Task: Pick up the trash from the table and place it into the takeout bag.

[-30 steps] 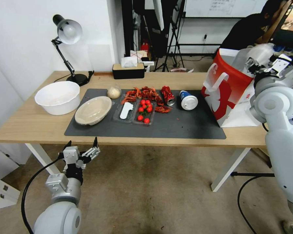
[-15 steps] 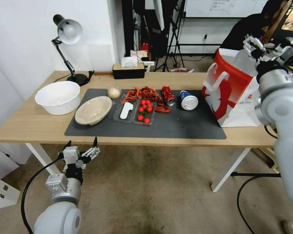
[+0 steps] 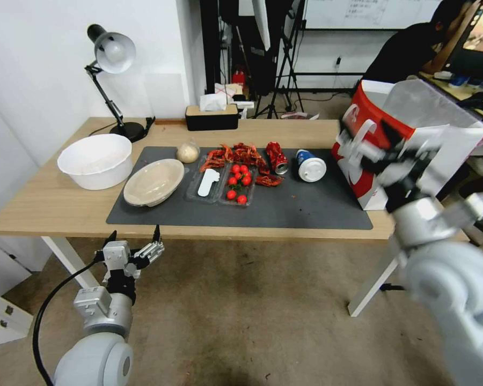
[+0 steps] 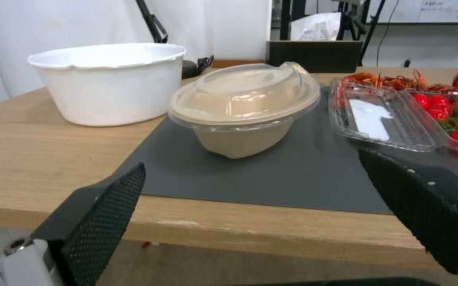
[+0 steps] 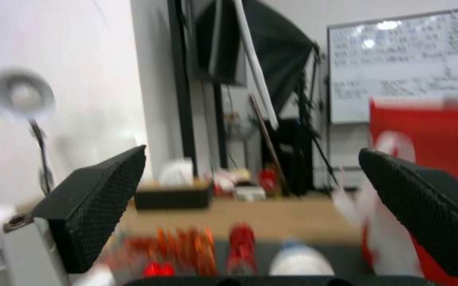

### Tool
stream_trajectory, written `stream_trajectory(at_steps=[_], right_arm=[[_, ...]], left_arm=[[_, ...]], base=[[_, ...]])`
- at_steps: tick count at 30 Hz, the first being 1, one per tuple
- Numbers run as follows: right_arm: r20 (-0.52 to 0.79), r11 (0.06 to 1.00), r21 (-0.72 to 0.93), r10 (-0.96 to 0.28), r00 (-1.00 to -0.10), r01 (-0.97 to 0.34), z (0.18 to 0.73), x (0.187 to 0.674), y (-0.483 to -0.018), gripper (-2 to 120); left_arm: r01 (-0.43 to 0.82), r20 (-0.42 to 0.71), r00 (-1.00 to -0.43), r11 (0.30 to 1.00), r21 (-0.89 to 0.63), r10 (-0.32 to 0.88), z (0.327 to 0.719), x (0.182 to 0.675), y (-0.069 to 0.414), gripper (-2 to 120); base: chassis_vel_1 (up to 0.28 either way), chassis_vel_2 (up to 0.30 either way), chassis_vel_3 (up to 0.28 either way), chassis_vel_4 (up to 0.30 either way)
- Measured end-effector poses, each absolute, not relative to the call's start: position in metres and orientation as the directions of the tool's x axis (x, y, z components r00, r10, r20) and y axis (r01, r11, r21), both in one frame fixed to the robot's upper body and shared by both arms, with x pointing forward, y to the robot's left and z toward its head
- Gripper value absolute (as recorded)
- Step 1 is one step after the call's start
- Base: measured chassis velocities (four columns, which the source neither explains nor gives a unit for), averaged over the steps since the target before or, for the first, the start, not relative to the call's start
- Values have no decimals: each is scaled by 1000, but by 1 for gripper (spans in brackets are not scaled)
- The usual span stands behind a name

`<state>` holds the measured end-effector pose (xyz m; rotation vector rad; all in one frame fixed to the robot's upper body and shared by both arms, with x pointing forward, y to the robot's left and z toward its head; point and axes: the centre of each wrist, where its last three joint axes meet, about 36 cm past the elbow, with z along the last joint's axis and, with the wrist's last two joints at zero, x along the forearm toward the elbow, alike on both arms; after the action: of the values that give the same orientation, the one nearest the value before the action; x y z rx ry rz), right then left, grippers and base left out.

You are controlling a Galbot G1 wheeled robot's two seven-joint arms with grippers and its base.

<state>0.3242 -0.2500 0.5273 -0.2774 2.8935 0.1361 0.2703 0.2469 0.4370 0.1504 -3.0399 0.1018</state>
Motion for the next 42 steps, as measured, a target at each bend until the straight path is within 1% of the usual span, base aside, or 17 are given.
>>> stream_trajectory(at_steps=[3, 4, 6, 7, 9, 13, 19, 21, 24, 31, 34, 39, 42], right_arm=[[-178, 988, 47, -138, -974, -148, 498, 304, -240, 100], [-138, 993, 38, -106, -985, -113, 480, 291, -232, 100], [-126, 994, 35, -96, -987, -101, 474, 286, -229, 100], [-95, 997, 18, -67, -993, -69, 461, 275, -223, 100], [-94, 998, 17, -65, -993, -67, 460, 275, -223, 100], [-56, 1000, -4, -23, -998, -23, 436, 259, -212, 100], [-15, 1000, 4, 6, -1000, 6, 417, 249, -203, 100], [10, 1000, 10, 20, -1000, 20, 401, 242, -200, 100], [14, 1000, 14, 22, -1000, 22, 398, 242, -199, 100], [-2, 999, 34, 29, -1000, 29, 401, 257, -199, 100], [-12, 996, 74, 43, -999, 42, 409, 280, -202, 100], [-7, 993, 114, 43, -999, 42, 417, 301, -206, 100], [-3, 987, 157, 26, -1000, 25, 424, 333, -212, 100]], left_arm=[[-97, 93, -992, 993, -62, -91, 436, 270, 247, 100], [-95, 90, -992, 994, -62, -89, 435, 270, 248, 100], [-94, 89, -992, 994, -62, -89, 435, 270, 248, 100], [-92, 85, -993, 994, -62, -87, 434, 270, 248, 100], [-92, 84, -993, 994, -62, -86, 434, 270, 248, 100], [-88, 80, -993, 994, -61, -83, 433, 270, 248, 100], [-86, 78, -994, 994, -61, -81, 432, 270, 249, 100], [-86, 77, -994, 994, -60, -81, 431, 270, 249, 100], [-87, 76, -994, 995, -58, -82, 430, 270, 250, 100], [-89, 75, -994, 994, -58, -84, 428, 271, 251, 100], [-89, 75, -994, 994, -58, -84, 427, 272, 251, 100], [-88, 75, -994, 994, -59, -83, 426, 272, 251, 100], [-86, 75, -994, 995, -59, -81, 426, 273, 251, 100]], base=[[0, 0, 0, 0], [0, 0, 0, 0], [0, 0, 0, 0], [0, 0, 0, 0], [0, 0, 0, 0], [0, 0, 0, 0], [0, 0, 0, 0], [0, 0, 0, 0], [0, 0, 0, 0], [0, 0, 0, 0], [0, 0, 0, 0], [0, 0, 0, 0], [0, 0, 0, 0]])
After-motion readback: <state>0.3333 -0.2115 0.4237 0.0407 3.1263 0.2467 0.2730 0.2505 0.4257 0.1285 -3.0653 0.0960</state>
